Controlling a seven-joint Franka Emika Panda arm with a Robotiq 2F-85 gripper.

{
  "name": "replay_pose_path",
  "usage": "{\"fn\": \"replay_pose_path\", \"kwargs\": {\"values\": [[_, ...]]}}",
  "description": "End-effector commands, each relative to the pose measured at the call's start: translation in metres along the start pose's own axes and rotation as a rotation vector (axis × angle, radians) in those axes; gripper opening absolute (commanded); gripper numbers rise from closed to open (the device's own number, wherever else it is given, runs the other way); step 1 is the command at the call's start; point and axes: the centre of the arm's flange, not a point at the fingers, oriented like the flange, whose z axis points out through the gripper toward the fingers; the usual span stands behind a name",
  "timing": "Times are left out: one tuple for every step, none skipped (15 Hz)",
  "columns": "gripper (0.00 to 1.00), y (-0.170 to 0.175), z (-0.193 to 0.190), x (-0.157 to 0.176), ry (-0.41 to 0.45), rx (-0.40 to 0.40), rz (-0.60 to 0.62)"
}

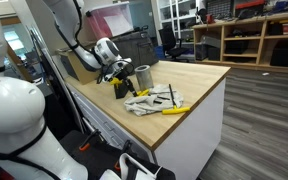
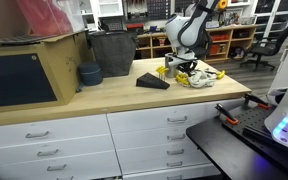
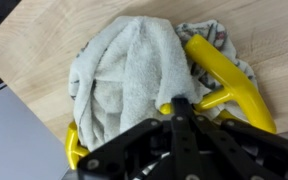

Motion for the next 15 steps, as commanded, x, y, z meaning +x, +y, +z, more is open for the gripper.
{"fn": "replay_pose_path", "kwargs": {"values": [[0.00, 0.018, -0.002, 0.015, -0.119, 0.081, 0.145], [0.00, 0.021, -0.004, 0.019, -0.159, 0.099, 0.191], [0.00, 0.023, -0.005, 0.024, -0.199, 0.117, 0.236], [0.00, 0.025, -0.006, 0.028, -0.235, 0.136, 0.277], [0.00, 0.027, -0.010, 0.033, -0.263, 0.154, 0.310], [0.00, 0.029, -0.013, 0.038, -0.290, 0.174, 0.338], [0.00, 0.030, -0.019, 0.042, -0.311, 0.187, 0.362], [0.00, 0.030, -0.024, 0.046, -0.333, 0.203, 0.375], [0.00, 0.027, -0.027, 0.049, -0.359, 0.216, 0.376], [0.00, 0.023, -0.028, 0.050, -0.372, 0.226, 0.382], [0.00, 0.017, -0.028, 0.051, -0.388, 0.237, 0.377], [0.00, 0.008, -0.028, 0.050, -0.405, 0.246, 0.368], [0.00, 0.000, -0.029, 0.049, -0.408, 0.254, 0.365], [0.00, -0.006, -0.031, 0.048, -0.414, 0.263, 0.358], [0.00, -0.012, -0.032, 0.046, -0.415, 0.268, 0.353]]}}
